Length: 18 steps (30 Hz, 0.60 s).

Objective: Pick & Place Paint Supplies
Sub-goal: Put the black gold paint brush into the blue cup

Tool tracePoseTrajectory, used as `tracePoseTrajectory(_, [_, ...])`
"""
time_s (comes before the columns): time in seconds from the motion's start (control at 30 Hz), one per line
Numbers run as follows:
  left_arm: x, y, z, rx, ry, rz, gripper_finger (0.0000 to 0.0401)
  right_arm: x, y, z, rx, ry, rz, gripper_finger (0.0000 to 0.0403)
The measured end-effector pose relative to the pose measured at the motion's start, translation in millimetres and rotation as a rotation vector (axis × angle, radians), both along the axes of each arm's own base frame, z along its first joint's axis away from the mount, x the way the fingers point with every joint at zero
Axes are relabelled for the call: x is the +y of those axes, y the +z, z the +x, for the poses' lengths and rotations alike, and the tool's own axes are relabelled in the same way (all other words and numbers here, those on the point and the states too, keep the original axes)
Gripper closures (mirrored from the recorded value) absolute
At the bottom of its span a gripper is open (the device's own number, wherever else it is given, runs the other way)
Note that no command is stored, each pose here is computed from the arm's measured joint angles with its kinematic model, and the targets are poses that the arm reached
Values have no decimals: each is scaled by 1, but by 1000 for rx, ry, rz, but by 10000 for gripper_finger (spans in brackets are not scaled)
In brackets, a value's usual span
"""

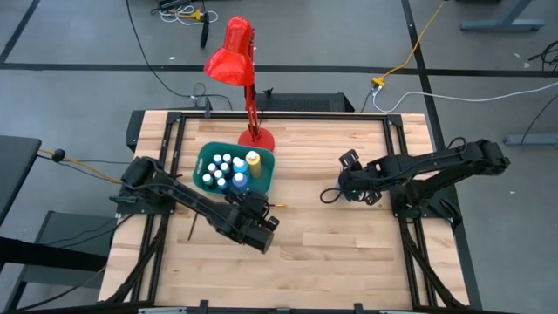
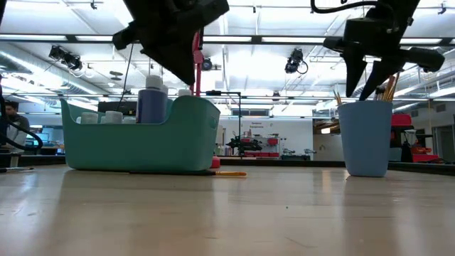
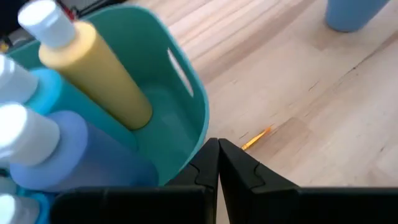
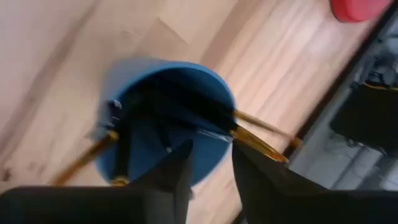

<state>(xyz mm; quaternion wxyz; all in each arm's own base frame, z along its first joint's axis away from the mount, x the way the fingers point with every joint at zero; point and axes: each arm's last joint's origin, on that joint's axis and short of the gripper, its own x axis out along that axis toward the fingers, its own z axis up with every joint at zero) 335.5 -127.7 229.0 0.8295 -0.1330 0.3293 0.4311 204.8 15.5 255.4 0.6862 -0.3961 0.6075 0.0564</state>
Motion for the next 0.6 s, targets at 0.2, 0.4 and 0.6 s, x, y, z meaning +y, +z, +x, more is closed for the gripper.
tracePoseTrajectory(0.2, [5,9,-11,108,-51,4,383,3,1,2,-31,-5,16,261])
tracePoseTrajectory(0.4, [14,32,-37,191,-23,9,383,10,34,7,-135,-24,55,267])
tracePoseTrajectory(0.6, [24,62,-73,210,63,-21,383,17,95,21,-464,-126,258,280])
